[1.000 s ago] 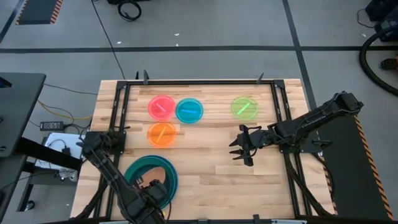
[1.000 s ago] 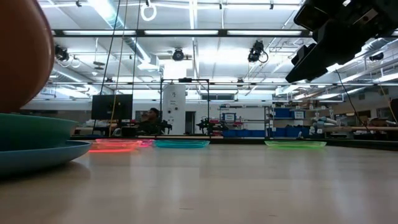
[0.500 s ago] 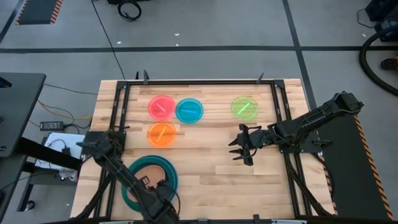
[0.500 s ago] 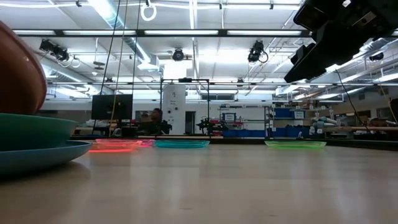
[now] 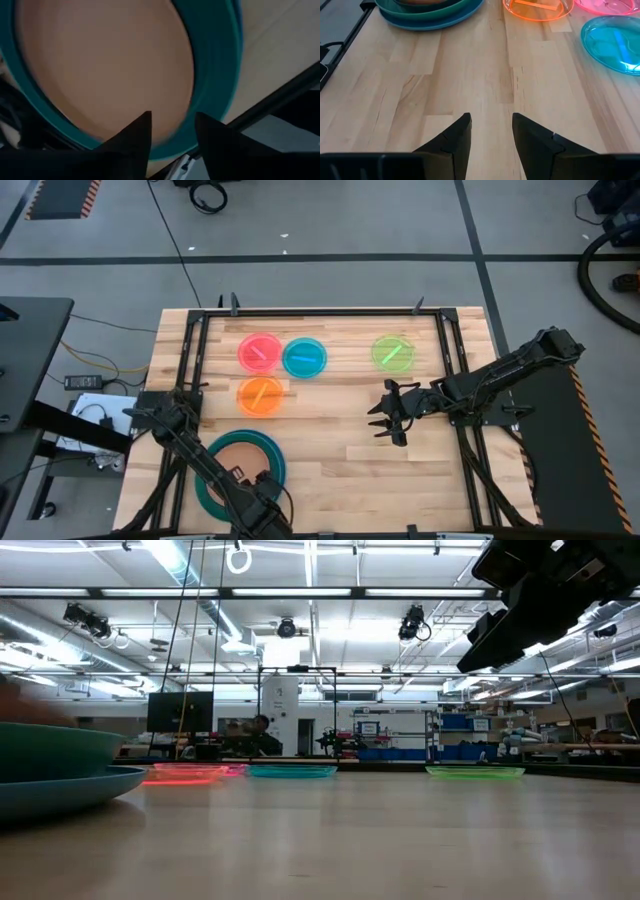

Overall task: Stack plastic plates
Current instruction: Stack the light orange plate on top of the dark green plate, then stack the orange plate on top of the light orange plate

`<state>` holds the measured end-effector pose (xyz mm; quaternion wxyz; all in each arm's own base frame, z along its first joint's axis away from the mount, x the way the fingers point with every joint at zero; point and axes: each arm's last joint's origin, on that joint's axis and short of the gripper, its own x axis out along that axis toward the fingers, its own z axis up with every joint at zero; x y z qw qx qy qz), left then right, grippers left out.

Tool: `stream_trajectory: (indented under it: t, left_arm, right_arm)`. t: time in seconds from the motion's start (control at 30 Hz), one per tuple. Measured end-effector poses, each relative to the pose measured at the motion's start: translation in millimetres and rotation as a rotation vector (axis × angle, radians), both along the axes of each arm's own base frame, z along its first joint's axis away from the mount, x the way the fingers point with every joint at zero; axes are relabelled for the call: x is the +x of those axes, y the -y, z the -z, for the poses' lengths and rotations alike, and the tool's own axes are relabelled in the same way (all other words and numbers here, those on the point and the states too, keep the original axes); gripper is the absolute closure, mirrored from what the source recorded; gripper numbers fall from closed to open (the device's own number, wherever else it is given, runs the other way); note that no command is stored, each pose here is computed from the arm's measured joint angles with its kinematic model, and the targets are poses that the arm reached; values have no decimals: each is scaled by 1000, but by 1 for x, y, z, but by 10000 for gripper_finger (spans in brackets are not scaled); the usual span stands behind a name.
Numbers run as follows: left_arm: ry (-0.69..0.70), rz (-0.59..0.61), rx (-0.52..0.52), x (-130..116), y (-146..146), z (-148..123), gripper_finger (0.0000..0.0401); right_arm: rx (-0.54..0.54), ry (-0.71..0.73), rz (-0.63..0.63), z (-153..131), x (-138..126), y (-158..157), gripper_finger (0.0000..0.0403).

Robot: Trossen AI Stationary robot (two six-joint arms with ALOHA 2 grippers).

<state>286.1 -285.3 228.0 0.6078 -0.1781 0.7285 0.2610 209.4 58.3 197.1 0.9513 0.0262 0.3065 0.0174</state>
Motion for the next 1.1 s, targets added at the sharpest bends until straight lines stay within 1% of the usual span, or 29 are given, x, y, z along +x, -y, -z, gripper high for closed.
stream_trajectory:
  t: [0.1, 0.23, 0.53, 0.6, 0.73, 0.8, 0.9, 1.03, 1.1]
  left_arm:
    - [2, 0, -2, 0, 0, 0, 234]
    - [1, 19, -2, 0, 0, 0, 233]
    - [68, 93, 88, 2, -5, 0, 232]
    - [109, 131, 135, 4, -6, 0, 232]
    - [208, 169, 273, 10, -14, -1, 233]
    - [198, 182, 305, 13, -20, -1, 237]
    - [172, 199, 316, 23, -33, 5, 245]
    - [101, 239, 342, 33, -54, 19, 254]
    - [57, 281, 346, 35, -63, 28, 257]
  right_arm:
    - [0, 0, -1, 0, 0, 0, 250]
    - [1, 0, -1, 0, 0, 0, 250]
    - [1, 0, -1, 0, 0, 0, 250]
    - [-1, 1, -3, 0, 0, 0, 250]
    - [-3, 1, -4, 0, 0, 0, 250]
    - [-3, 1, -5, 0, 0, 0, 250]
    - [-4, 2, -6, 0, 0, 0, 250]
    - [-3, 9, -7, -1, 0, -1, 250]
    - [-3, 7, -7, -1, 0, 0, 250]
